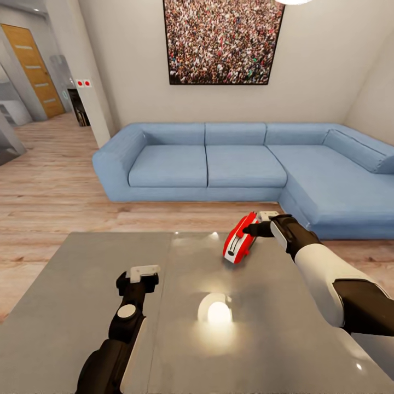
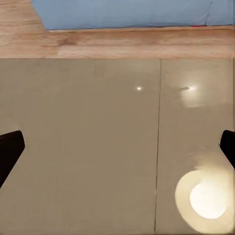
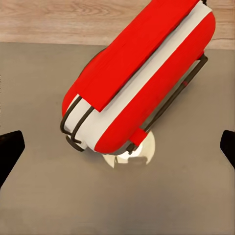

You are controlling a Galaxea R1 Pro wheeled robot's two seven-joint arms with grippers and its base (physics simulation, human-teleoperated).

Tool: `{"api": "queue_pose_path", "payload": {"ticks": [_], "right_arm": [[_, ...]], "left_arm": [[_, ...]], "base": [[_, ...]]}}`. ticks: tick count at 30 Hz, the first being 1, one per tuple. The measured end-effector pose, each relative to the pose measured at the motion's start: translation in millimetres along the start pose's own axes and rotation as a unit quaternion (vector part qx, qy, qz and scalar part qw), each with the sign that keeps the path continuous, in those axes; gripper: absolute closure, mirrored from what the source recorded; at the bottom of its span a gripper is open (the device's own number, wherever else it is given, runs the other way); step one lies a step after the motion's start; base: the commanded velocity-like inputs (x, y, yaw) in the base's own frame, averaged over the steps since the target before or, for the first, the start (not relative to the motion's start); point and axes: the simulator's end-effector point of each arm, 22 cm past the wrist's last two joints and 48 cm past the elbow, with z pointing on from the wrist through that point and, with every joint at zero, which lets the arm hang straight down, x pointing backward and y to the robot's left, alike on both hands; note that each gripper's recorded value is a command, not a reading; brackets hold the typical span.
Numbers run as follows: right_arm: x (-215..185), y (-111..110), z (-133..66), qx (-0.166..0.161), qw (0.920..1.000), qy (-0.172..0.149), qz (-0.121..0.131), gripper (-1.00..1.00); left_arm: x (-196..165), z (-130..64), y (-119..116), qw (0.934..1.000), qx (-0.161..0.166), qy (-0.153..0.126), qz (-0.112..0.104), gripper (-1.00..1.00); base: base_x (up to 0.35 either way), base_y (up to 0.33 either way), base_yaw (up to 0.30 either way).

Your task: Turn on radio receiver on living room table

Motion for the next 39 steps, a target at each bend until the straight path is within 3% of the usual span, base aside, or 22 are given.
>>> {"api": "queue_pose_path", "payload": {"ticks": [9,15,39], "right_arm": [[-1,1,5.7,-0.002,1.0000,-0.003,0.000,-1.00],[-11,2,10.5,-0.003,0.9995,-0.031,-0.006,-1.00],[9,6,32.7,-0.007,0.9998,-0.015,-0.007,-1.00]], "left_arm": [[8,2.5,-5,1.0000,0.004,0.007,0.004,-1.00],[14,4.5,-7,0.9999,0.005,0.012,0.006,-1.00],[34,12.0,-9,0.9994,0.006,0.032,0.011,-1.00]], "base": [[0.000,0.000,0.000],[0.000,0.000,0.000],[0.000,0.000,0.000]]}}
